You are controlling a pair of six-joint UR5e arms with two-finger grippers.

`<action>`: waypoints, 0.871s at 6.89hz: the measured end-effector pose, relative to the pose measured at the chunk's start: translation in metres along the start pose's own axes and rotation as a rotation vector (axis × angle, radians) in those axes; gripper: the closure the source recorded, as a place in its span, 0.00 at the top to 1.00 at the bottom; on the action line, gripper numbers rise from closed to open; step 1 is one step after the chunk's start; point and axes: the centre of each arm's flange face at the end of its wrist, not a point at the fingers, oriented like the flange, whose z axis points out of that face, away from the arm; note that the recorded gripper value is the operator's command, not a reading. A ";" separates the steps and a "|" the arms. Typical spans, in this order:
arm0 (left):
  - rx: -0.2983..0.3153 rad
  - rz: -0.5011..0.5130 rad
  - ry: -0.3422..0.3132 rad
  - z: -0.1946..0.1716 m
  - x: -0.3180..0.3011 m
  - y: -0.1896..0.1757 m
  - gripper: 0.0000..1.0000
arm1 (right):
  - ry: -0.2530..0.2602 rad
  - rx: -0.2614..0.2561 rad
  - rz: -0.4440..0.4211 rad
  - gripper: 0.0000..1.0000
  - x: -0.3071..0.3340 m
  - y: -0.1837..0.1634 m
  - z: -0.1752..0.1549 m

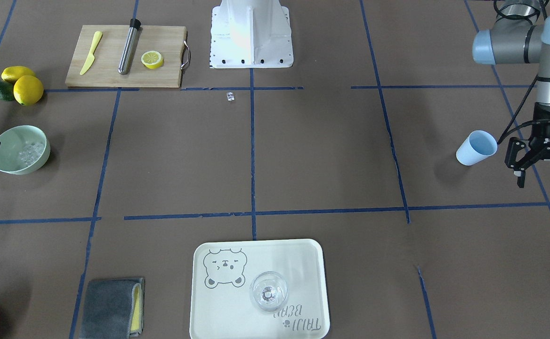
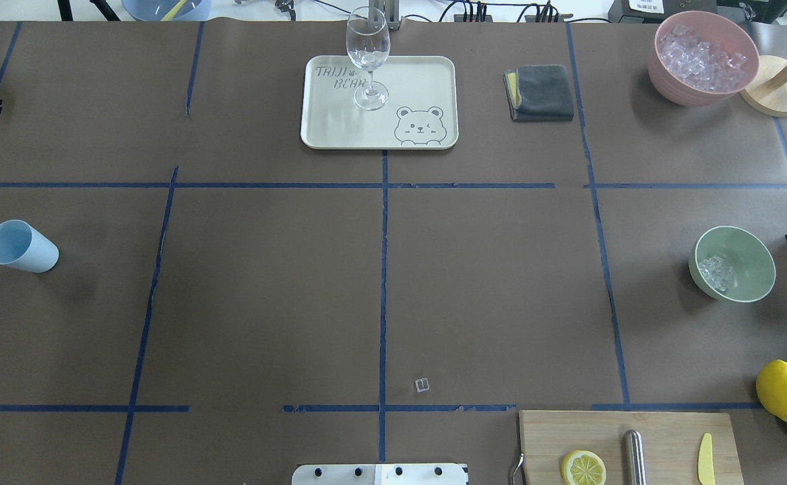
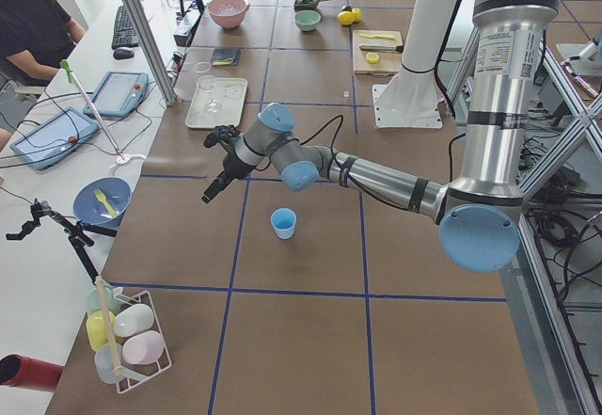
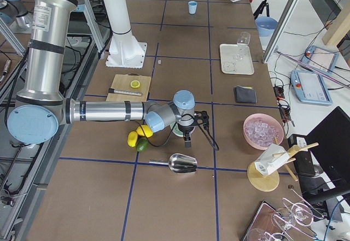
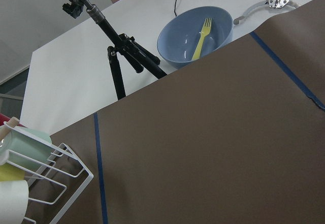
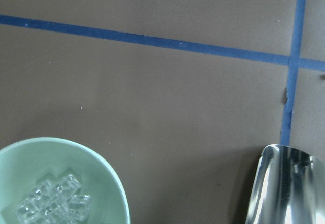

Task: Pour ice into bowl

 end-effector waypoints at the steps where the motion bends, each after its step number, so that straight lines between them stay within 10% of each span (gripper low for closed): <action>1: -0.066 0.028 0.022 -0.005 -0.021 -0.008 1.00 | 0.023 -0.019 -0.054 1.00 0.018 -0.014 -0.017; 6: -0.383 -0.073 0.269 -0.036 -0.140 0.034 1.00 | -0.113 -0.046 -0.030 1.00 0.100 -0.007 -0.086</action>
